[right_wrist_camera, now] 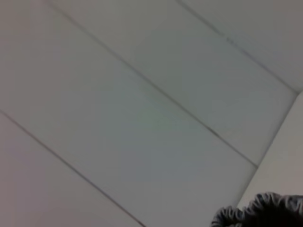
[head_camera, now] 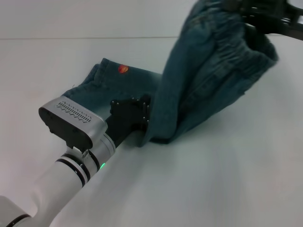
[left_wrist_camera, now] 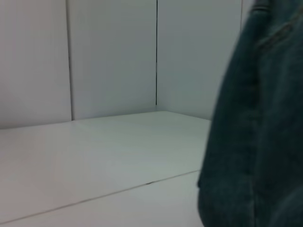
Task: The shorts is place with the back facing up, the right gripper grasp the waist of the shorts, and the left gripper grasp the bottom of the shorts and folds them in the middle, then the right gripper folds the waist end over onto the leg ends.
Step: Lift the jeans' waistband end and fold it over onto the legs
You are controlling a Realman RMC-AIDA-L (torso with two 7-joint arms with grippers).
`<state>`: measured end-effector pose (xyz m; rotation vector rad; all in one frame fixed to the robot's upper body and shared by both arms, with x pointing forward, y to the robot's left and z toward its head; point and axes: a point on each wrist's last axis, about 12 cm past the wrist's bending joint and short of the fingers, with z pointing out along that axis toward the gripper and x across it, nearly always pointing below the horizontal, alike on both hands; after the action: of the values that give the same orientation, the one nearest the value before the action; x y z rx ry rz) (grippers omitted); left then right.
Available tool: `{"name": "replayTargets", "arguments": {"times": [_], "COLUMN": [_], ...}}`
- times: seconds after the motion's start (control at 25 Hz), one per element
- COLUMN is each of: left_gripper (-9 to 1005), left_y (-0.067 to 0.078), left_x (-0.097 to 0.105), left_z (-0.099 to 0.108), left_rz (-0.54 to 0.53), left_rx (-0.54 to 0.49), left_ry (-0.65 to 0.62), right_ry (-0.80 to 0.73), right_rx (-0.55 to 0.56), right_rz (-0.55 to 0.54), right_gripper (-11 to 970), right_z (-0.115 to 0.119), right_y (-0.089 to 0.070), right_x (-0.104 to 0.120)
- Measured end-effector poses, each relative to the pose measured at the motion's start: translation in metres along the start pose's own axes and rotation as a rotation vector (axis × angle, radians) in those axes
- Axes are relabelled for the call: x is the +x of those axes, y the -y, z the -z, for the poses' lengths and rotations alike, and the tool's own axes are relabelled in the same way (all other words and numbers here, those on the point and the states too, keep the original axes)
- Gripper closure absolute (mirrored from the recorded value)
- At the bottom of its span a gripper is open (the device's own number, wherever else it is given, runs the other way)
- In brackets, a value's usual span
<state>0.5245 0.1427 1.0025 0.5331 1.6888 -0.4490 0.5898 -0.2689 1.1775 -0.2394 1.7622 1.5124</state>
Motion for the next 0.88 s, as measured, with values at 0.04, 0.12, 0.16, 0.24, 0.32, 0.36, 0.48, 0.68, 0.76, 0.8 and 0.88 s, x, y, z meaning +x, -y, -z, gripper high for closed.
{"name": "replayTargets", "arguments": {"times": [0.04,0.12,0.16,0.24,0.32,0.36,0.48,0.68,0.76,0.8,0.88], "left_gripper": [996,995,995,995,995,995,995,995,995,995,994], "left_y": [0.001,0.003,0.004,0.005,0.005,0.006,0.007,0.007,0.008,0.007,0.007], "left_x": [0.000,0.001,0.001,0.002,0.002,0.002,0.003,0.004,0.005,0.005,0.006], "left_z": [0.000,0.001,0.001,0.002,0.002,0.002,0.003,0.005,0.006,0.007,0.009], "left_rz": [0.001,0.000,-0.002,0.000,0.004,0.007,0.012,0.013,0.013,0.015,0.023], "left_rx": [0.004,0.014,0.019,0.022,0.022,0.022,0.023,0.022,0.023,0.020,0.009], "left_ry": [-0.001,-0.004,-0.004,-0.004,-0.004,-0.004,-0.002,-0.001,-0.001,-0.001,0.004], "right_ry": [-0.018,-0.045,-0.059,-0.075,-0.087,-0.098,-0.119,-0.177,-0.197,-0.213,-0.239], "right_rx": [0.004,0.010,0.014,0.025,0.035,0.053,0.072,0.102,0.109,0.110,0.121], "right_rz": [0.011,0.030,0.043,0.063,0.076,0.085,0.093,0.133,0.145,0.151,0.156], "right_gripper": [844,844,844,845,845,845,845,844,844,844,845], "right_z": [-0.009,-0.023,-0.031,-0.044,-0.057,-0.069,-0.080,-0.107,-0.115,-0.120,-0.127], "right_y": [-0.001,-0.002,-0.003,-0.004,-0.005,-0.004,-0.002,-0.002,-0.001,-0.001,0.002], "right_x": [-0.002,-0.006,-0.009,-0.014,-0.017,-0.019,-0.019,-0.014,-0.011,-0.008,-0.002]}}
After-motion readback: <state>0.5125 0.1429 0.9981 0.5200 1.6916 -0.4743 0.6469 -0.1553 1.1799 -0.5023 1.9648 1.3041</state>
